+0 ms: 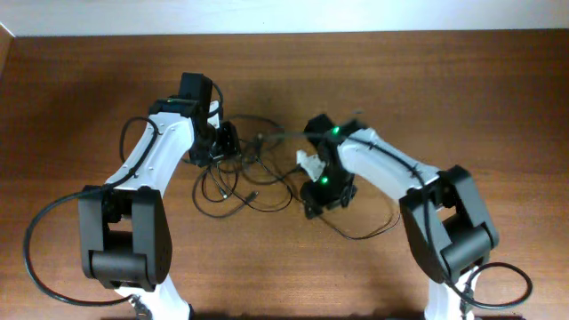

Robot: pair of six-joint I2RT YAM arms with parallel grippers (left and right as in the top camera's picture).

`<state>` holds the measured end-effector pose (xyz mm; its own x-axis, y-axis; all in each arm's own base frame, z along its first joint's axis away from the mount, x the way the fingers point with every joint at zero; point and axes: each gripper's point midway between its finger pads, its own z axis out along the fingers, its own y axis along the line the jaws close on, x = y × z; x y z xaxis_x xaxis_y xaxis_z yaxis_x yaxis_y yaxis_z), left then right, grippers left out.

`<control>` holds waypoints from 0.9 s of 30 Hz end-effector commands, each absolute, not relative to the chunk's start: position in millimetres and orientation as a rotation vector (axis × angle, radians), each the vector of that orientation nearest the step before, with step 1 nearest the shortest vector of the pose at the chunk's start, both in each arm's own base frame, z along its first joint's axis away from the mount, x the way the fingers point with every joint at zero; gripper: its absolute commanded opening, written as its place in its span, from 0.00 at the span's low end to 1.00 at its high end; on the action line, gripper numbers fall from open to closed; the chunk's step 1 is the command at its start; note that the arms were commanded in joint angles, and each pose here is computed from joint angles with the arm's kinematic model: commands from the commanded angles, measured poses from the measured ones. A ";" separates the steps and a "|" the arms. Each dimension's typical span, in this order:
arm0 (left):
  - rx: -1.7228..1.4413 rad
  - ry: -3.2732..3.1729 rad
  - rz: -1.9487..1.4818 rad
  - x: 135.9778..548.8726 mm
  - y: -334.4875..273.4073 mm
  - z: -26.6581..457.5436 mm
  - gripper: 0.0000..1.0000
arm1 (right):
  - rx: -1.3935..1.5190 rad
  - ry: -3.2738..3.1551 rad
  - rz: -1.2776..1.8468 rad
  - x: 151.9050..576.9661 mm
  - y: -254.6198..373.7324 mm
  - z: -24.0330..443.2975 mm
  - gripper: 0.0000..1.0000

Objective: Untangle cables

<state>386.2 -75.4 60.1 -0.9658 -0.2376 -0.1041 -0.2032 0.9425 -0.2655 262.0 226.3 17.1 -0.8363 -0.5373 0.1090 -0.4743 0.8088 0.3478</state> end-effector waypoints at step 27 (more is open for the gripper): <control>-0.165 3.049 -0.360 374.9 -74.8 93.4 0.82 | 0.763 -3.066 -0.402 316.4 193.6 34.6 0.27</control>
